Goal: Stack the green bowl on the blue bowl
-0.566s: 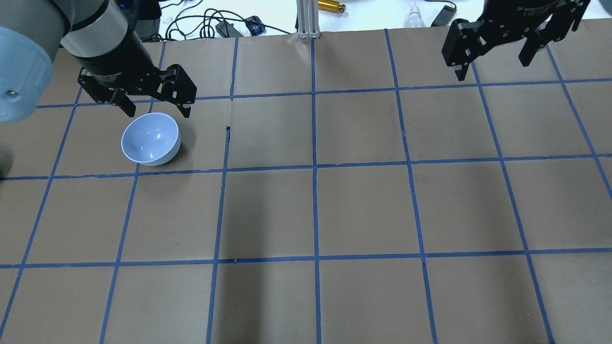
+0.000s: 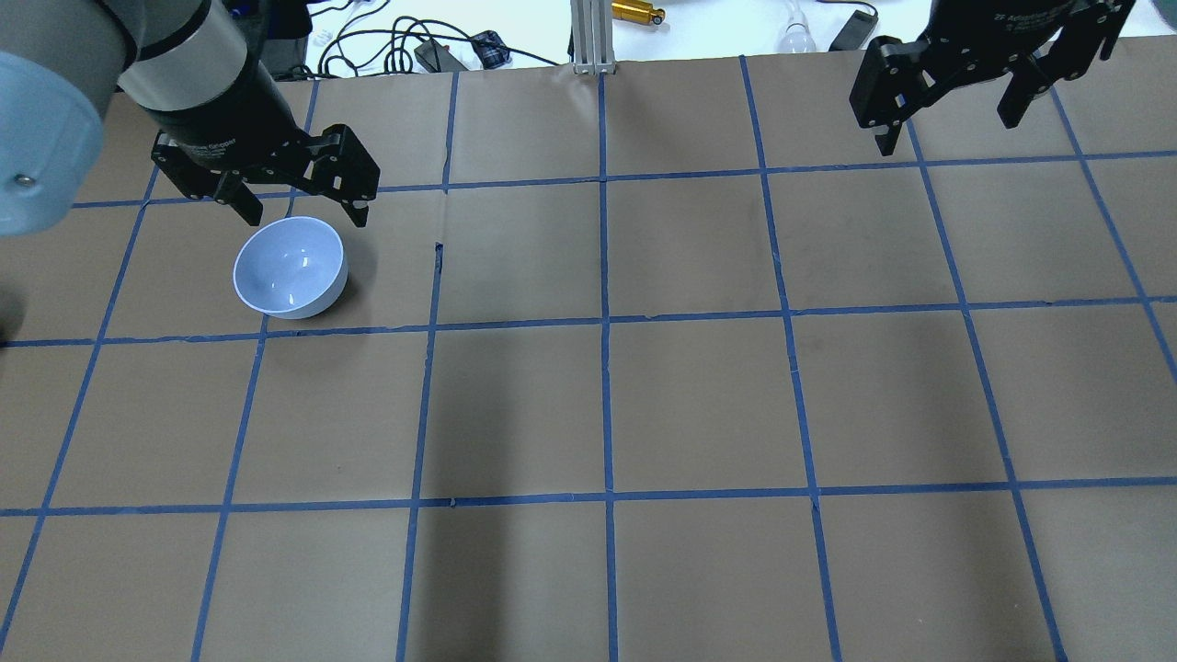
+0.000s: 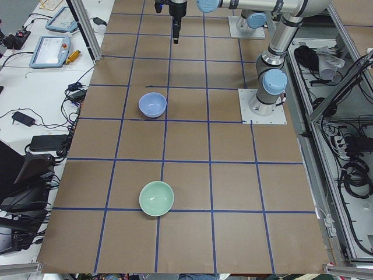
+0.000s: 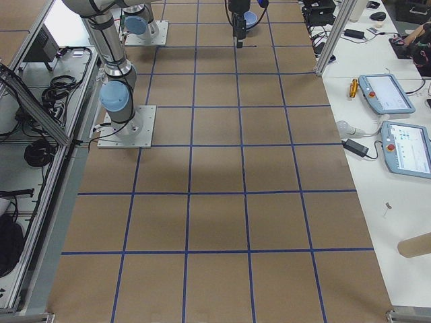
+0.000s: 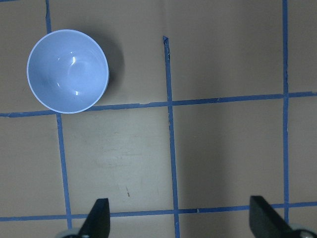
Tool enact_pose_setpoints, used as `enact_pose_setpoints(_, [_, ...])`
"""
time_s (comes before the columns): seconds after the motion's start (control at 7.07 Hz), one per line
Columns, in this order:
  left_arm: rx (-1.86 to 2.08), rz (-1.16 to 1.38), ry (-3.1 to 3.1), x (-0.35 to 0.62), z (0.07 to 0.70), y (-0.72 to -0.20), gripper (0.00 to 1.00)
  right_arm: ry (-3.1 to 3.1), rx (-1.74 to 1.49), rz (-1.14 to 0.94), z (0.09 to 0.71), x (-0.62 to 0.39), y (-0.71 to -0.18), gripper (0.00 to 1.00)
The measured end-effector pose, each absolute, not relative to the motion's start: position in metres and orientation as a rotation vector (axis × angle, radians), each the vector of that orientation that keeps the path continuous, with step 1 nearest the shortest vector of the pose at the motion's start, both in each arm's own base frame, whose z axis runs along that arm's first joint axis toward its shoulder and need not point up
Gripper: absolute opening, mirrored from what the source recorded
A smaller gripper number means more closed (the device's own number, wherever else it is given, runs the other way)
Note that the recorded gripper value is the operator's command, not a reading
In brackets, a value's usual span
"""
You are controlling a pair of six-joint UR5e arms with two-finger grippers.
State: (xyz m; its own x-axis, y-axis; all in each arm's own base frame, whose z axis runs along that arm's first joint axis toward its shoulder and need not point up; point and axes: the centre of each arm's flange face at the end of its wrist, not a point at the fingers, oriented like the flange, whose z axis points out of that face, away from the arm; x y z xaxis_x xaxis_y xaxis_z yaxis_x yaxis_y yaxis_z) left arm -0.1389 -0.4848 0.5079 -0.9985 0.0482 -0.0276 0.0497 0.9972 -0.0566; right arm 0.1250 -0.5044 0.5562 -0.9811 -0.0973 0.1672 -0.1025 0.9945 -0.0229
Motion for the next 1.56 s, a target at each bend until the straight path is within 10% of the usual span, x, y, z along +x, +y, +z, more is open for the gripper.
enact_pose_setpoints(1.56, [0.318,0.009,3.097,-0.027,0.49,-0.498,1.0,-2.971,0.15,0.047,0.556,0.125,-0.504,1.0])
